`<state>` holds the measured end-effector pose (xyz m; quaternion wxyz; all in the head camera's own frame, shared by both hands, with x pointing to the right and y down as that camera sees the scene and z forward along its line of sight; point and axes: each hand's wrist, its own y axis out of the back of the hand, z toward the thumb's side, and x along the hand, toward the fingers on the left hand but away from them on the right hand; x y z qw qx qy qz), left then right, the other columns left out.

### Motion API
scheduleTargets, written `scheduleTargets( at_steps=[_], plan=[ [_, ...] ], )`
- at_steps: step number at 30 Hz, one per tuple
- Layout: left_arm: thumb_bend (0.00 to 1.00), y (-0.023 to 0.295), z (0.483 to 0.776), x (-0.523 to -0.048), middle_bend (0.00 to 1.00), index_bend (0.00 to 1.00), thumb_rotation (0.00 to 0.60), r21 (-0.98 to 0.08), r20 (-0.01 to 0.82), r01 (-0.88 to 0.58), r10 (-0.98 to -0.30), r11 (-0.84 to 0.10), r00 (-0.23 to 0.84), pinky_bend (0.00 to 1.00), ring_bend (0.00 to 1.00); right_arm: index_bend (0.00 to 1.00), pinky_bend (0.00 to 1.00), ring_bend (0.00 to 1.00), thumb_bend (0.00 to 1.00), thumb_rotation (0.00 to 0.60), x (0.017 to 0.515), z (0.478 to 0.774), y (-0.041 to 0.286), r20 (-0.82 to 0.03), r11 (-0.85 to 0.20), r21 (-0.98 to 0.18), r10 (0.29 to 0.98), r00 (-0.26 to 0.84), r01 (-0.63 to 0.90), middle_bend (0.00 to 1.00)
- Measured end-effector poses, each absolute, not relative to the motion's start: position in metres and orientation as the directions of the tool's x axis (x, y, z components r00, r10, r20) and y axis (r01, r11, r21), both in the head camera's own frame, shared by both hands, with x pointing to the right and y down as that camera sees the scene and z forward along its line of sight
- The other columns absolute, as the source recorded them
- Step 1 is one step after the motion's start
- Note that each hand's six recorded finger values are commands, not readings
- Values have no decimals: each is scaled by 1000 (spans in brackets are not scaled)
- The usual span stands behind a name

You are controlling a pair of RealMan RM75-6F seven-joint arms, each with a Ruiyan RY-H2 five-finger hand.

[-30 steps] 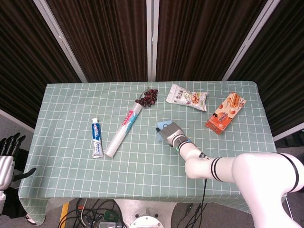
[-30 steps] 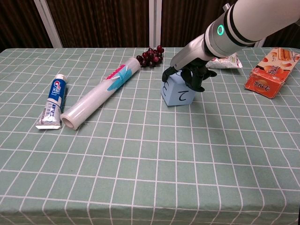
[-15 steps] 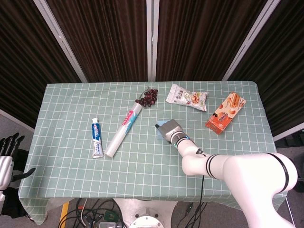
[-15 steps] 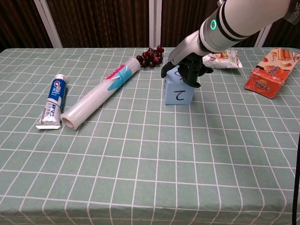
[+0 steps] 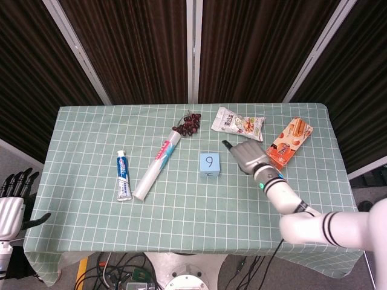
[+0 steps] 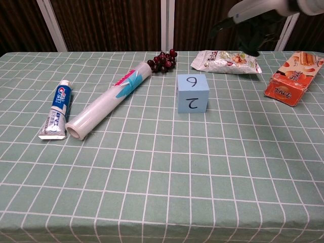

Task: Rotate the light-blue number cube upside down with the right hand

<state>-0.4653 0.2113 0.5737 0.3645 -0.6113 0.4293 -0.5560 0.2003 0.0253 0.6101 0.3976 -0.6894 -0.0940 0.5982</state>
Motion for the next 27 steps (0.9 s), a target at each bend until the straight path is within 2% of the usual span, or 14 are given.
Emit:
scheduleTargets(
  at_steps=[1, 2, 3, 5, 7, 8, 11, 14, 18, 21, 27],
  plan=[
    [0, 211, 574, -462, 0, 70, 600, -922, 368, -117, -930, -368, 18, 1, 0, 0, 686, 682, 910, 600, 211, 606, 27, -727, -643, -686, 632, 270, -341, 763],
    [0, 211, 575, -460, 0, 70, 600, -922, 370, -115, -929, -370, 22, 1, 0, 0, 621, 524, 737, 600, 225, 600, 31, -692, -609, -720, 668, 275, -331, 600],
    [0, 211, 575, -458, 0, 70, 600, -921, 372, -113, -928, -372, 26, 1, 0, 0, 566, 411, 608, 600, 237, 595, 35, -663, -583, -746, 694, 280, -322, 488],
    [0, 211, 577, -452, 0, 70, 600, -919, 377, -110, -925, -379, 35, 1, 0, 0, 329, 80, 260, 600, 267, 584, 50, -599, -526, -798, 748, 287, -293, 128],
    [0, 210, 578, -445, 0, 70, 600, -917, 381, -107, -923, -384, 47, 1, 0, 0, 168, 1, 109, 600, 294, 577, 71, -557, -497, -828, 781, 283, -260, 10],
    [0, 210, 578, -443, 0, 70, 600, -917, 382, -107, -923, -385, 50, 1, 0, 0, 85, 0, 47, 600, 313, 572, 86, -535, -486, -843, 799, 275, -230, 0],
    [0, 209, 579, -436, 0, 70, 600, -915, 385, -103, -921, -390, 66, 1, 0, 0, 0, 0, 10, 600, 356, 561, 127, -480, -459, -877, 845, 234, -144, 0],
    [0, 208, 579, -429, 0, 70, 600, -914, 386, -102, -919, -392, 80, 1, 0, 0, 0, 0, 48, 600, 397, 551, 166, -420, -413, -907, 892, 169, -79, 0],
    [0, 207, 580, -427, 0, 70, 600, -915, 382, -104, -920, -390, 87, 1, 0, 0, 0, 0, 68, 600, 433, 551, 215, -376, -376, -926, 918, 128, -27, 0],
    [0, 208, 582, -427, 0, 70, 600, -913, 387, -105, -918, -395, 87, 1, 0, 0, 0, 0, 74, 600, 440, 555, 230, -355, -360, -933, 926, 128, 11, 0],
    [0, 209, 584, -430, 0, 70, 600, -911, 391, -106, -917, -398, 82, 1, 0, 0, 0, 0, 88, 600, 439, 559, 231, -303, -309, -950, 946, 115, 38, 0]
  ],
)
